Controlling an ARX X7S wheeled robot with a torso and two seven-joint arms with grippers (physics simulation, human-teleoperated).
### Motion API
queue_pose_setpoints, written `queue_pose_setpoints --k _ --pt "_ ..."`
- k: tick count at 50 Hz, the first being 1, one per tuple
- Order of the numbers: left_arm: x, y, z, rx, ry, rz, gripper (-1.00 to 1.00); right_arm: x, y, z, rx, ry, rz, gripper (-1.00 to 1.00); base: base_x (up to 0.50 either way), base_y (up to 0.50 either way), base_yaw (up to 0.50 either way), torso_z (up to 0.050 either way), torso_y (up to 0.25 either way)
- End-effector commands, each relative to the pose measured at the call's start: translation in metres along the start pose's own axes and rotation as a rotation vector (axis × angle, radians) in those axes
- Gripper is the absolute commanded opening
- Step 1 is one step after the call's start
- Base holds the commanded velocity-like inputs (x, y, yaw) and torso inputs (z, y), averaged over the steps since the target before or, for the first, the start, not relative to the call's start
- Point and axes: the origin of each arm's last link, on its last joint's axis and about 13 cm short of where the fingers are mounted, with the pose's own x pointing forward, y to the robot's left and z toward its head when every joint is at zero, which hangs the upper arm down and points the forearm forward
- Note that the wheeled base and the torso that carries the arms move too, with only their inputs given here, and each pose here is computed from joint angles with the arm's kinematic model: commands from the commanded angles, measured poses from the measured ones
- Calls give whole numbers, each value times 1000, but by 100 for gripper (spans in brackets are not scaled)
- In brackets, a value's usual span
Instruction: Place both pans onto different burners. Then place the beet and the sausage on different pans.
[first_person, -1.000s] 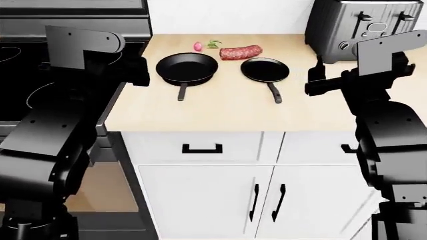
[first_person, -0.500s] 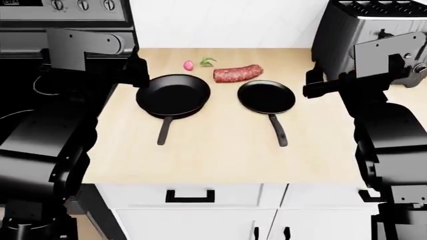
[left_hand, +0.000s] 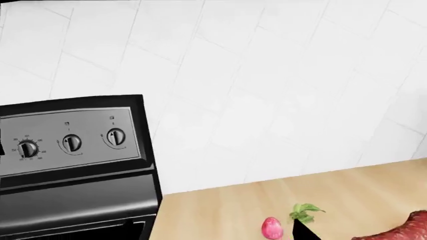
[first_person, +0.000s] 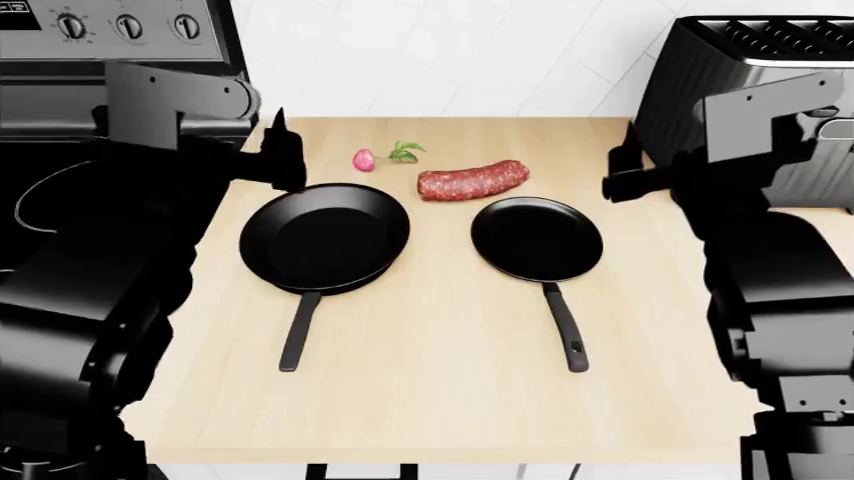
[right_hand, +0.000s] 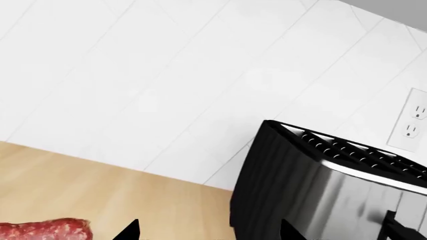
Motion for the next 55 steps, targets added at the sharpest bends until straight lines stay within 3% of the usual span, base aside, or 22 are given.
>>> queue_pose_setpoints --k 1,8,24,42,55 --pt "-24 -5 6 52 125 -105 100 1 4 -6 4 5 17 100 0 0 0 0 0" --pt "-45 -7 16 97 246 -198 100 0 6 -10 12 10 29 100 0 0 0 0 0" --pt "-80 -4 16 72 421 -281 100 -2 6 -9 18 2 40 100 0 0 0 0 0" --pt "-109 -10 11 104 478 -334 100 0 8 -12 29 -3 51 100 0 0 0 0 0" --pt "-111 -9 6 47 500 -320 100 -1 8 -15 30 0 55 100 0 0 0 0 0"
